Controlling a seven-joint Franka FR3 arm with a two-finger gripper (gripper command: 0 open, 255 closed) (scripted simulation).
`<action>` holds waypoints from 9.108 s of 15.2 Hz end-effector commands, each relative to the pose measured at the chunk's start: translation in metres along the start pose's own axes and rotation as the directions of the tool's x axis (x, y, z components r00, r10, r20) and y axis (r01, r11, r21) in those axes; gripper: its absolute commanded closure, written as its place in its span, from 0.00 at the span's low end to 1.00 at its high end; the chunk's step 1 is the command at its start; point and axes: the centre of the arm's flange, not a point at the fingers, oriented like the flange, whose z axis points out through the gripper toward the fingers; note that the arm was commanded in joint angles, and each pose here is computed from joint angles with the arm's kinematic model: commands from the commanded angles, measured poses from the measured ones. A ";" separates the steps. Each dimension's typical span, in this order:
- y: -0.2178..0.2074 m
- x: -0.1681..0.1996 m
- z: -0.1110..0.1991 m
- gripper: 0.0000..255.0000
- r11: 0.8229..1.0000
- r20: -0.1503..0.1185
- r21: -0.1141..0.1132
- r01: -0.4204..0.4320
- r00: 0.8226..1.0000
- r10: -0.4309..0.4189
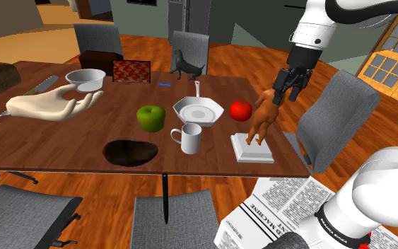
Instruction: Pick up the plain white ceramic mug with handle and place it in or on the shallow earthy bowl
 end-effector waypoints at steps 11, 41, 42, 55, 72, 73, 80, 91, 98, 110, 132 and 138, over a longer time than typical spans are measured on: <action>-0.082 0.058 0.081 0.00 0.991 -0.108 -0.038 -0.126 0.987 0.121; -0.166 0.171 0.221 1.00 0.954 -0.254 -0.067 -0.293 0.929 0.268; -0.166 0.172 0.222 1.00 0.954 -0.254 -0.067 -0.293 0.929 0.268; -0.170 0.170 0.195 1.00 0.954 -0.254 -0.067 -0.293 0.929 0.268; -0.180 0.164 0.105 1.00 0.954 -0.254 -0.067 -0.293 0.929 0.268; -0.181 0.164 0.100 1.00 0.954 -0.254 -0.067 -0.293 0.929 0.268; -0.185 0.162 0.064 1.00 0.954 -0.254 -0.067 -0.293 0.929 0.268; -0.289 0.184 0.051 1.00 0.954 -0.254 -0.067 -0.293 0.929 0.268; -0.380 0.204 0.051 1.00 0.954 -0.254 -0.067 -0.293 0.929 0.268; -0.421 0.217 0.092 1.00 0.954 -0.254 -0.067 -0.293 0.929 0.268; -0.416 0.220 0.144 0.00 0.954 -0.254 -0.067 -0.293 0.929 0.268; -0.422 0.208 0.096 0.00 0.954 -0.254 -0.067 -0.293 0.929 0.268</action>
